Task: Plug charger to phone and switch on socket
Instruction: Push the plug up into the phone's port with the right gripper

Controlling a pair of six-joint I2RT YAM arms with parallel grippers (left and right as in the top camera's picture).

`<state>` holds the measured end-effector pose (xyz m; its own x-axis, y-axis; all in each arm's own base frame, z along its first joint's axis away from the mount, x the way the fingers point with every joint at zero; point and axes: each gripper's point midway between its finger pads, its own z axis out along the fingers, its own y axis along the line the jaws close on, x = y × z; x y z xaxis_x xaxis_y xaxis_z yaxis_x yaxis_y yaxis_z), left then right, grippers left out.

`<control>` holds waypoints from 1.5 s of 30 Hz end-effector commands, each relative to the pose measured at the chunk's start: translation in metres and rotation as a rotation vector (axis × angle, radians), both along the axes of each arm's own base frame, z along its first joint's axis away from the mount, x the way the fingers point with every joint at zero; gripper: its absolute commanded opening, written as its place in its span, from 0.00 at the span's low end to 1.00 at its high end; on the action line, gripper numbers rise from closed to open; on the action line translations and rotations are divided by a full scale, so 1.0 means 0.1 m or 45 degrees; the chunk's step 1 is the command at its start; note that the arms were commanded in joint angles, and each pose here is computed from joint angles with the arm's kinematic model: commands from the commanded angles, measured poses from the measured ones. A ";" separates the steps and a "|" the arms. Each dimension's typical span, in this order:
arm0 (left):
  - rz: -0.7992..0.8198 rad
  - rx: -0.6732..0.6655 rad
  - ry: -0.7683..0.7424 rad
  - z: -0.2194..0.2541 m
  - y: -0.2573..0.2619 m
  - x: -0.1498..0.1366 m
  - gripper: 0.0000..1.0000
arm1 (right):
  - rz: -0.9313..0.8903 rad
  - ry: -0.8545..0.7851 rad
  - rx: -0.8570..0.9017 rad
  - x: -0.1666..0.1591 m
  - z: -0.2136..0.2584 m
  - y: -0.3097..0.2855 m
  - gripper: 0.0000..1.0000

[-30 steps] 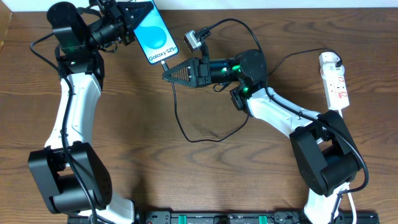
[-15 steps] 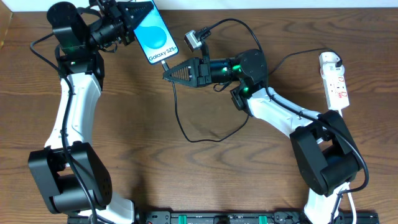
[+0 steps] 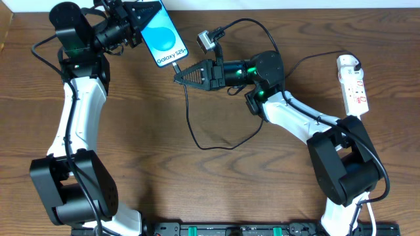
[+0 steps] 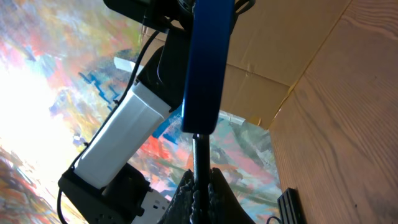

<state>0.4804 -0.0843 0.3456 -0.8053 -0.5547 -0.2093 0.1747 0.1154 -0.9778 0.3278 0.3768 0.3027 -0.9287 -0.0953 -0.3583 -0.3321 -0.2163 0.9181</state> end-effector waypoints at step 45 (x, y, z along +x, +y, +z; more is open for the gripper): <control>-0.098 0.027 -0.078 0.14 -0.09 -0.13 0.07 | -0.134 0.069 0.059 0.21 0.12 -0.01 0.01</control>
